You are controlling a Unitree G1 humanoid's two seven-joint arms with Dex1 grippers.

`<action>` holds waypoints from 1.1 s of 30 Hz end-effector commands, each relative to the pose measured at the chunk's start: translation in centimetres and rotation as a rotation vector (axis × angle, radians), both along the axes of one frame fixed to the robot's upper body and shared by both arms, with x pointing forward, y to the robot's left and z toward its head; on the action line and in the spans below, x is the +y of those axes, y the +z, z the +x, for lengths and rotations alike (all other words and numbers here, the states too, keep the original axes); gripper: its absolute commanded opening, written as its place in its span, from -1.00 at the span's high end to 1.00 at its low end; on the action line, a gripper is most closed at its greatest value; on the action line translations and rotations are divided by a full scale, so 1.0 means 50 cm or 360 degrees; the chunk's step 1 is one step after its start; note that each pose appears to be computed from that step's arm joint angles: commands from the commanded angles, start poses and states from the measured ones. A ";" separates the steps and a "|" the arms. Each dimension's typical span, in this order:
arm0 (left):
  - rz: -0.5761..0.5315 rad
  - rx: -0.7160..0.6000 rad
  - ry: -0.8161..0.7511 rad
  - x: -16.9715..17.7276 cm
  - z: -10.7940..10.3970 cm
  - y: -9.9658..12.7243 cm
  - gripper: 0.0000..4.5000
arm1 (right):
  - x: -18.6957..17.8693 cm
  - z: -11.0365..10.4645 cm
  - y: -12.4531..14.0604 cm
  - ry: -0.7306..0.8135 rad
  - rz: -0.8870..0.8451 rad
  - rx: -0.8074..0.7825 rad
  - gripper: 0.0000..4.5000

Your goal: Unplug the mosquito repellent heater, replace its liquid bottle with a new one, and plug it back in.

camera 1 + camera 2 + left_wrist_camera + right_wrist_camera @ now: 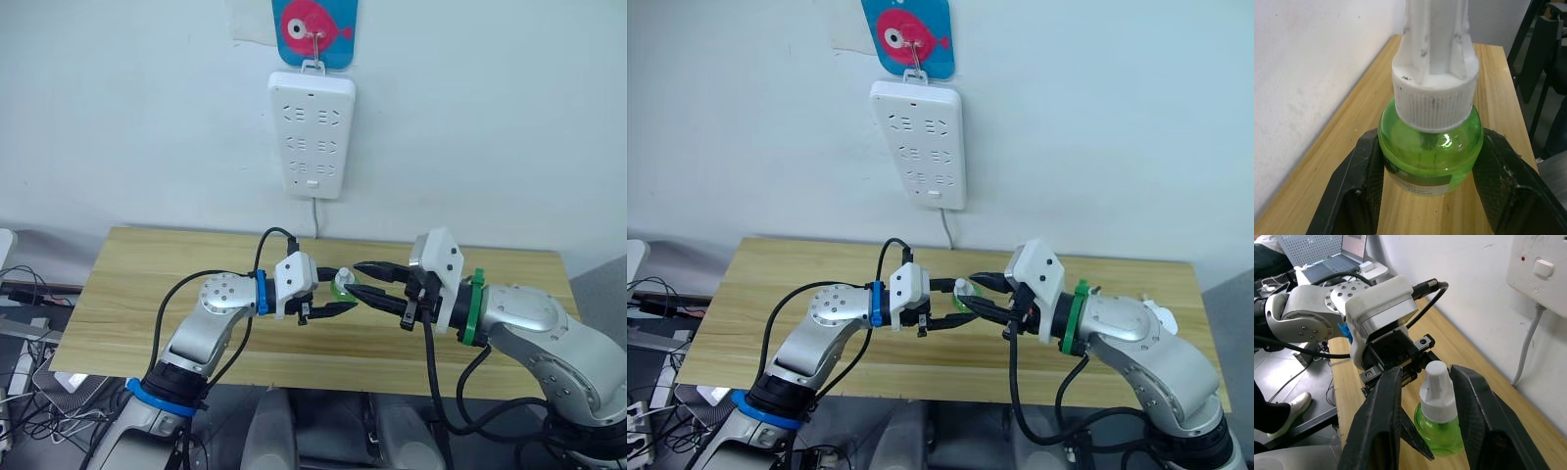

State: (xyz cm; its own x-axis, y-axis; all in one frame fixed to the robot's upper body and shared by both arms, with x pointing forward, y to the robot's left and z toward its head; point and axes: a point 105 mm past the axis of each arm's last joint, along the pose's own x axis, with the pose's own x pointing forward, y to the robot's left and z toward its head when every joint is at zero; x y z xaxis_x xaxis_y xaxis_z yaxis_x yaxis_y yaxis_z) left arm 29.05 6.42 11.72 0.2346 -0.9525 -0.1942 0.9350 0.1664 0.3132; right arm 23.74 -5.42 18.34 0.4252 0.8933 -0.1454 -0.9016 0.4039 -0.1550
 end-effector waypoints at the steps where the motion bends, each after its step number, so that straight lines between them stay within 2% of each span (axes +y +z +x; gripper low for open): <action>1: -0.0034 -0.0052 -0.0063 -0.015 -0.012 0.019 0.02 | 0.014 -0.006 0.001 0.0042 -0.0014 -0.0050 0.26; 10: -0.0044 -0.0048 -0.0067 -0.017 -0.014 0.023 0.02 | 0.026 0.014 -0.020 -0.0012 -0.0015 -0.0044 0.26; 15: -0.0050 -0.0046 -0.0064 -0.017 -0.015 0.024 0.02 | 0.038 0.060 -0.047 -0.0077 -0.0003 -0.0028 0.26; 18: -0.0053 -0.0047 -0.0066 -0.019 -0.014 0.026 0.02 | 0.033 0.061 -0.060 -0.0082 0.0001 -0.0023 -0.02; 23: -0.0056 -0.0050 -0.0073 -0.021 -0.012 0.028 0.02 | 0.036 0.055 -0.068 -0.0071 -0.0014 -0.0048 -0.80; 29: -0.0051 -0.0049 -0.0071 -0.018 -0.012 0.027 0.02 | 0.018 0.045 -0.074 -0.0065 0.0008 -0.0054 -0.80; 33: -0.0044 -0.0047 -0.0063 -0.012 -0.012 0.025 0.02 | -0.018 0.023 -0.075 -0.0032 0.0048 -0.0064 -0.80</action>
